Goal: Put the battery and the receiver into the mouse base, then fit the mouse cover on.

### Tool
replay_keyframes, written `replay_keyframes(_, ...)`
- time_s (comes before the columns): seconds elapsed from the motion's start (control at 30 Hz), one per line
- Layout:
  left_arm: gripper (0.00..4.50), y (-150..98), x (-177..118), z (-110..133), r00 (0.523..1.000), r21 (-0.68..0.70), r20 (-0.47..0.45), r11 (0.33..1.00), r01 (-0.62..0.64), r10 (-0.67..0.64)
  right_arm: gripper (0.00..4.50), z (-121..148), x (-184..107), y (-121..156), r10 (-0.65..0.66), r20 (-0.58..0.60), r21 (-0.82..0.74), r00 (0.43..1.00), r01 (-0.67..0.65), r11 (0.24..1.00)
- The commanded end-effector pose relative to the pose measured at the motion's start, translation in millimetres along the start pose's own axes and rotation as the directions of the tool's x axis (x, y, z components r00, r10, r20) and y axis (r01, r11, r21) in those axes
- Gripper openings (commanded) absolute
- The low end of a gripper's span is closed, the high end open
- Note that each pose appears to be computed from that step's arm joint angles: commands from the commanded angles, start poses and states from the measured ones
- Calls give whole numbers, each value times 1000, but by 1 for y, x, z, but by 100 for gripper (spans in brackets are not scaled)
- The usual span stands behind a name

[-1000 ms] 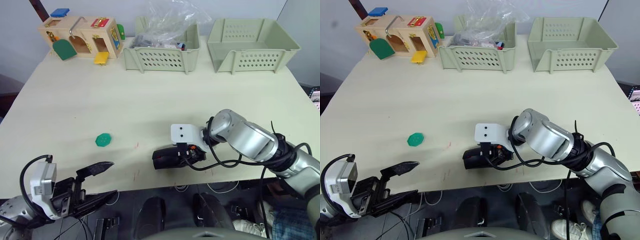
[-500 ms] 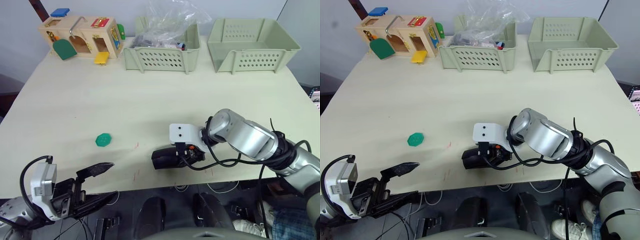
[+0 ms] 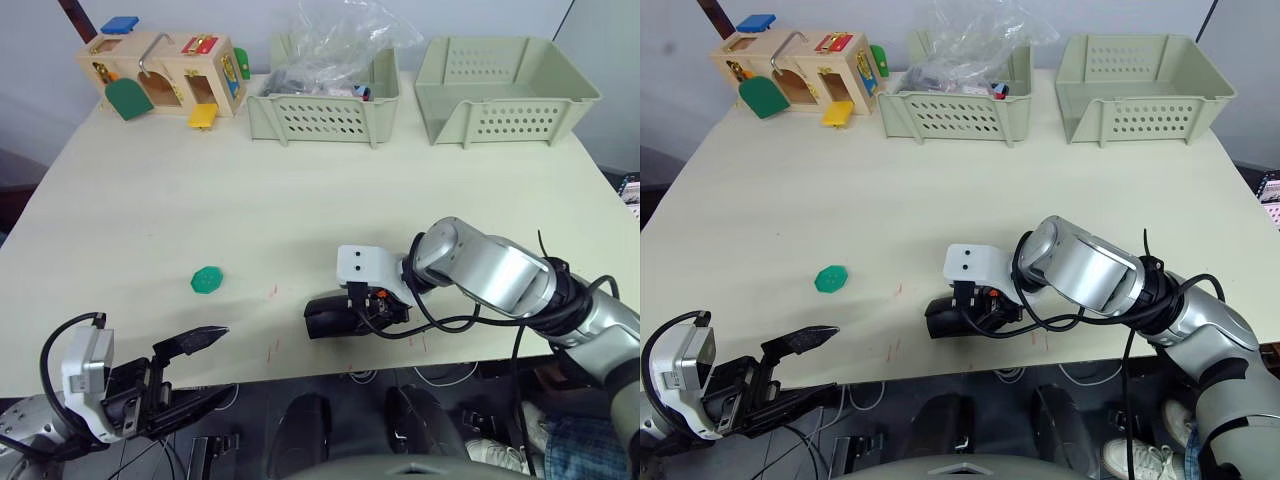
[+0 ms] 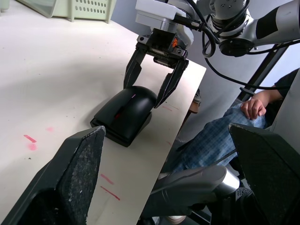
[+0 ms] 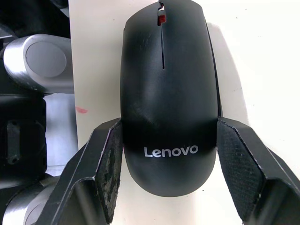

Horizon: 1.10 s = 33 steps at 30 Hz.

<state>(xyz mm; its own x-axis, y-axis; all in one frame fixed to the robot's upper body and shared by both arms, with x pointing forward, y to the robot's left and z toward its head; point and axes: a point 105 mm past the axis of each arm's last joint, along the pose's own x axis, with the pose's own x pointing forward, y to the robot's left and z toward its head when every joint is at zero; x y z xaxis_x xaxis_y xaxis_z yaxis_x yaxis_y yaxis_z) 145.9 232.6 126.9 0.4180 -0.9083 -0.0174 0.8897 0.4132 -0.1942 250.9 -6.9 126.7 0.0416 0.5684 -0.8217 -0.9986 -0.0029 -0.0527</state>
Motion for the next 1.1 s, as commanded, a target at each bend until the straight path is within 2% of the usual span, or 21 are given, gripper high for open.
replay_keyframes(0.03, 450, -4, 1, 5, 1000, 21, 0, 1000, 13, -13, 276, 7, -3, 4, -4, 6, -41, 1000, 4, 999)
replay_keyframes(1.1, 450, -2, 1, 5, 1000, 20, -1, 1000, 13, -13, 276, 6, -4, 5, 5, 5, -61, 1000, -4, 998)
